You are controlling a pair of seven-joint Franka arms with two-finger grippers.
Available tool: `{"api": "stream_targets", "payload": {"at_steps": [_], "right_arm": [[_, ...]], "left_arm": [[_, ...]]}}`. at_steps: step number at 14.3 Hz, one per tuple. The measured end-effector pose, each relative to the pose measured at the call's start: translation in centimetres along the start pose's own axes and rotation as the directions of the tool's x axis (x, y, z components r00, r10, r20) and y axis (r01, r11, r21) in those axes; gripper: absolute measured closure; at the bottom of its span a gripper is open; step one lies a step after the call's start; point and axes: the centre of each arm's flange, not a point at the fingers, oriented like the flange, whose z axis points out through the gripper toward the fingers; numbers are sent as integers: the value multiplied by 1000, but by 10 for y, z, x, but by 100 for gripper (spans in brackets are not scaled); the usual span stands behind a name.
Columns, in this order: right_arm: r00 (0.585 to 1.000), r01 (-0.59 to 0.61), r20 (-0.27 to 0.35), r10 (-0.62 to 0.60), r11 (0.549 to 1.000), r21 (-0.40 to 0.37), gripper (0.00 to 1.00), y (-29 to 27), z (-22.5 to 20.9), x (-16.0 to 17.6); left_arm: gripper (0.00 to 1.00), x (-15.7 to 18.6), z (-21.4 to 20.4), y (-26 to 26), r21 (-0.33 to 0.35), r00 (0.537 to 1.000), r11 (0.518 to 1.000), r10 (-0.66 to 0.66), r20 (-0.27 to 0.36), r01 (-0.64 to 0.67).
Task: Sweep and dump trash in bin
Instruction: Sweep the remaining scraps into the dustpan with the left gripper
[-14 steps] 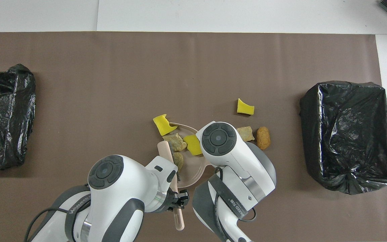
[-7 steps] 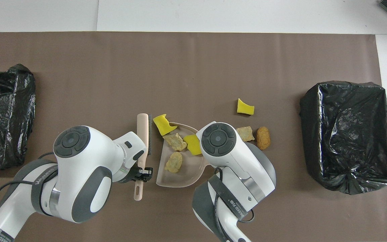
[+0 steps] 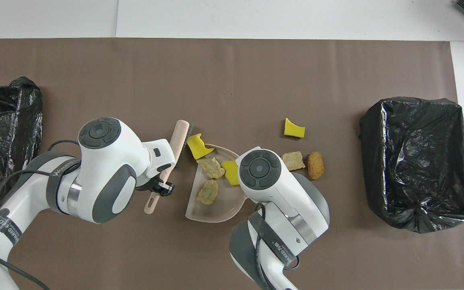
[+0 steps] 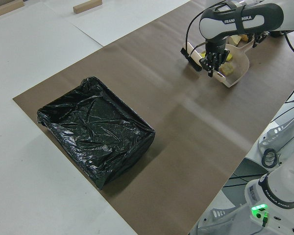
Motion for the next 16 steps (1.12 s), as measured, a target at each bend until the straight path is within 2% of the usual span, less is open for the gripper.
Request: {"api": "stream_targets", "payload": {"at_steps": [3,6,7,10,13,16], "right_arm": [[1000,0,0,0,1000,0,68,0,0,0],[1000,0,0,0,1000,1,68,0,0,0],[1000,0,0,0,1000,1,68,0,0,0],[1000,0,0,0,1000,1,68,0,0,0],[1000,0,0,0,1000,1,68,0,0,0],[1000,0,0,0,1000,1,68,0,0,0]], "left_arm": [[73,-9,10,14,-3,994,998,65,87,-65],[73,-26,12,55,17,974,990,131,182,-137],[73,-31,10,68,27,970,988,147,193,-155],[73,-31,-15,91,30,980,988,144,140,-150],[73,-21,-44,91,34,996,998,48,72,-50],[73,-21,-47,98,36,998,999,12,61,-14]]}}
